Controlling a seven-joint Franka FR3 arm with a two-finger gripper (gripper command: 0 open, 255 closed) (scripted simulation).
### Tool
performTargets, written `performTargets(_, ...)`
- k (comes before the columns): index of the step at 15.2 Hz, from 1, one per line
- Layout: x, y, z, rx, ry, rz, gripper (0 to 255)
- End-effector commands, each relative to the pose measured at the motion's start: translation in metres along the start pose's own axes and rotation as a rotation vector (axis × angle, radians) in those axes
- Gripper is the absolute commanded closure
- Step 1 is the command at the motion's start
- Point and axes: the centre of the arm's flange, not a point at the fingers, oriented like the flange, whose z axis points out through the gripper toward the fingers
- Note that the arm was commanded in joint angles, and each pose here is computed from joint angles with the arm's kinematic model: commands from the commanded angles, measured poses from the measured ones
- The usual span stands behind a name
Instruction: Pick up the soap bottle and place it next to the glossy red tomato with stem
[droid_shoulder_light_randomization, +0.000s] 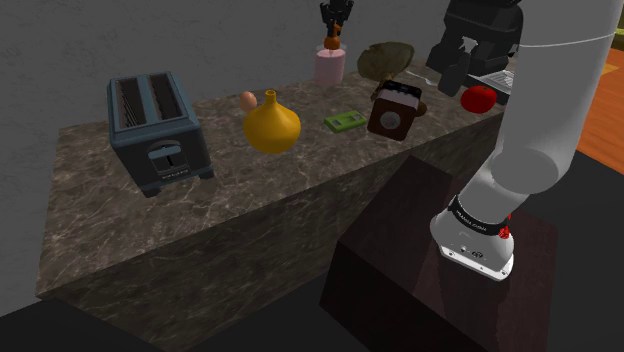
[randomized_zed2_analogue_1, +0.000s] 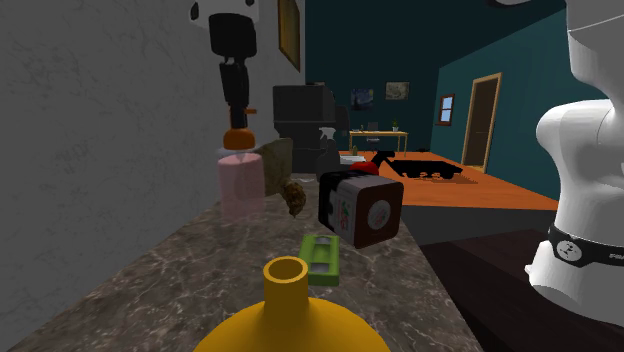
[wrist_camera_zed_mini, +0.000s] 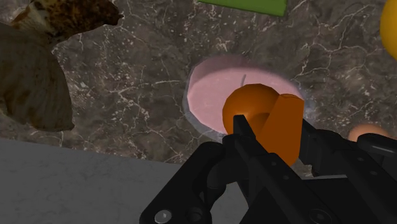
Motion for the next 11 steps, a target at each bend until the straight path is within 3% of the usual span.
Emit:
performTargets(1,-0.001,0.0,-0.011,0.0,0.0,0.0,255)
performTargets(11,-0.001,0.001,-0.064,0.0,0.0,0.0,255)
